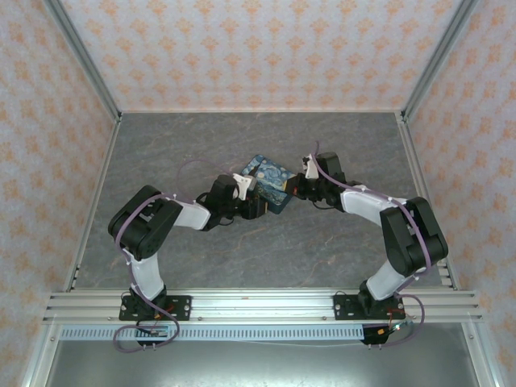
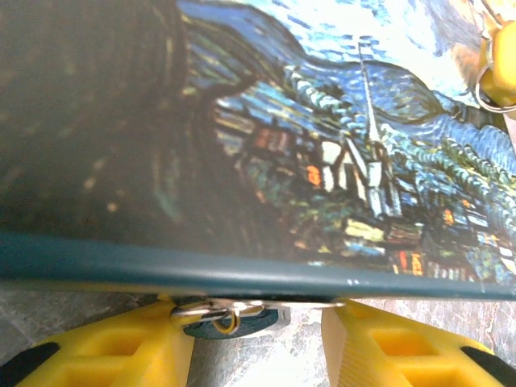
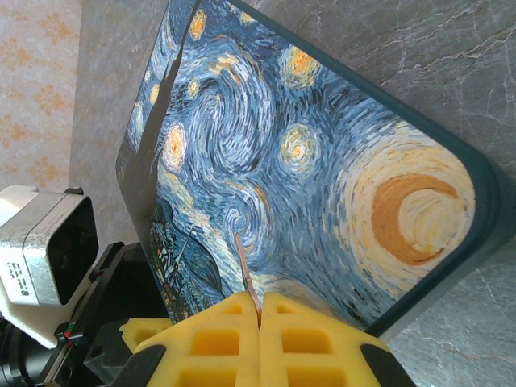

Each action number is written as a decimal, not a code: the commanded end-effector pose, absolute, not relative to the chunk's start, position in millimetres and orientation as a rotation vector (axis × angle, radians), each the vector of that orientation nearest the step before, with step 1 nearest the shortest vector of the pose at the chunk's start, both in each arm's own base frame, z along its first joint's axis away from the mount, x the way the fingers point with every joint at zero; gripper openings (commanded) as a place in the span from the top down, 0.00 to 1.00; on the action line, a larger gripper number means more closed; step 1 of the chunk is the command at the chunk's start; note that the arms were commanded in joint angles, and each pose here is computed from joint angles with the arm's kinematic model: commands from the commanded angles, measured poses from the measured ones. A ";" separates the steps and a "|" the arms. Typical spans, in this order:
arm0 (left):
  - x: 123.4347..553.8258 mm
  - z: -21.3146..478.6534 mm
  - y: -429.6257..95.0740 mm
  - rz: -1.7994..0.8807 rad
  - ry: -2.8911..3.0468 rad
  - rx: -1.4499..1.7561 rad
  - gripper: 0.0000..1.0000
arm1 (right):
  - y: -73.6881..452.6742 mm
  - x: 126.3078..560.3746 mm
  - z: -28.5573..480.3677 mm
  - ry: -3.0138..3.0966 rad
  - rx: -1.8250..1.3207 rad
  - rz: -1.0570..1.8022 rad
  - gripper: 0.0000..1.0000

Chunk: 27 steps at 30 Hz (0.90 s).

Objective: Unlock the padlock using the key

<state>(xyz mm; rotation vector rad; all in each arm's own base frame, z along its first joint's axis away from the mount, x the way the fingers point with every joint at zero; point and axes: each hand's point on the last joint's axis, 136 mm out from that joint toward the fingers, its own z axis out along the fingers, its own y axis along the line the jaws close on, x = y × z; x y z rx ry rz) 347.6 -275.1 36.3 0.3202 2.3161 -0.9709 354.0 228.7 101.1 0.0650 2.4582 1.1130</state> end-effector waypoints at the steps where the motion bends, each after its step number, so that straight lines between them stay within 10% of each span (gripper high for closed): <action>1: 356.0 36.7 -274.3 -0.947 2.313 0.253 0.55 | 227.3 355.3 95.6 2.456 0.079 1.118 1.00; 27: 372.0 38.7 -274.1 -1.008 2.291 0.025 0.74 | 227.7 353.4 128.0 2.363 0.042 1.150 1.00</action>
